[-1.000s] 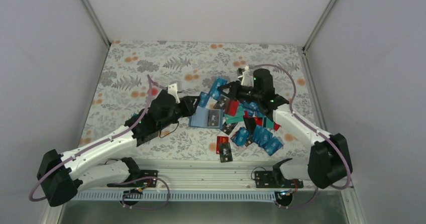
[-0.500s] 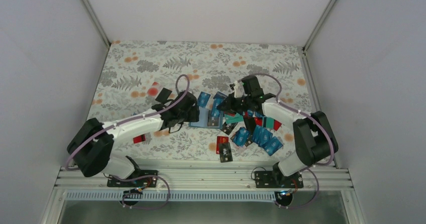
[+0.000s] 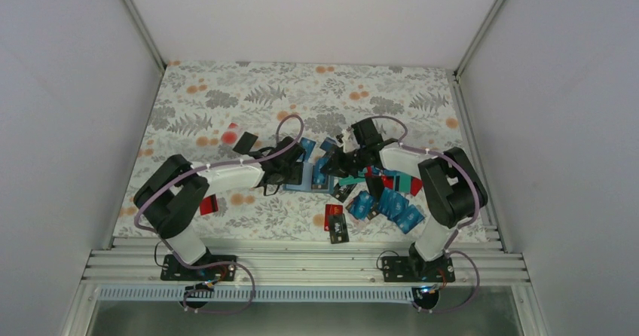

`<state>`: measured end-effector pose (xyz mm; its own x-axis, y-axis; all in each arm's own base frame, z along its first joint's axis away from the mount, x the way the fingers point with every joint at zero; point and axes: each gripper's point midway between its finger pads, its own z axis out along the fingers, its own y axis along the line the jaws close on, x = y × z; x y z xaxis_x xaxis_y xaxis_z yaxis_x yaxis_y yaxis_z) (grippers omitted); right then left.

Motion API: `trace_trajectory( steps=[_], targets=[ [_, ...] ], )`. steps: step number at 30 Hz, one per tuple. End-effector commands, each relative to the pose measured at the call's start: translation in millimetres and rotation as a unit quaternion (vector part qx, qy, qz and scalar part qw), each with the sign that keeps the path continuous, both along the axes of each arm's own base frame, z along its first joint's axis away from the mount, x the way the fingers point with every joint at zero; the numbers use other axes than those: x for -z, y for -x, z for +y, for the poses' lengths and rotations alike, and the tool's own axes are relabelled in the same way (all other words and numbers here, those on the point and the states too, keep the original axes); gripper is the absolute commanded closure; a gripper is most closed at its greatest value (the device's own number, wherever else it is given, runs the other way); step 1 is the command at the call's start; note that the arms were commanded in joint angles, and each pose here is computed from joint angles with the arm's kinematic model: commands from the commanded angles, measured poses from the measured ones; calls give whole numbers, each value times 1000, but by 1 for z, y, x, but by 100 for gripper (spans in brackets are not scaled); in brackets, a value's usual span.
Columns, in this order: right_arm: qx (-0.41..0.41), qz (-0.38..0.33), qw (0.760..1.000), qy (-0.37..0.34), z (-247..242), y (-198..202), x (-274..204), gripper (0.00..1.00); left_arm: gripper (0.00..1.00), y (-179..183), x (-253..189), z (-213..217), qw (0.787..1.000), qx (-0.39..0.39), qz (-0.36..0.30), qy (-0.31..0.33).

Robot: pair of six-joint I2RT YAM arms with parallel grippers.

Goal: Put the credit cards into the card holder

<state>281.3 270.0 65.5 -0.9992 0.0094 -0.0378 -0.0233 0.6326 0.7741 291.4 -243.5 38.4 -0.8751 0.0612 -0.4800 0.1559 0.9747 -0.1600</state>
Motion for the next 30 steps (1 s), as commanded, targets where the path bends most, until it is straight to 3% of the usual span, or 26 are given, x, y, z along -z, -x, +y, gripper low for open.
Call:
trace_trajectory(
  steps=[1,15,22,30],
  targets=[
    [-8,-7,1000,-14,13,-8,-3,96,40,-10,1,-1,1000,0,-14,-3],
    [-7,6,1000,-10,18,-13,14,96,76,-9,8,4,1000,-6,-17,0],
    [-7,-2,1000,-8,16,-12,9,96,88,-9,13,5,1000,-9,-13,-2],
    [19,-16,1000,-2,-4,-10,-1,96,94,-5,17,9,1000,-19,-5,-3]
  ],
)
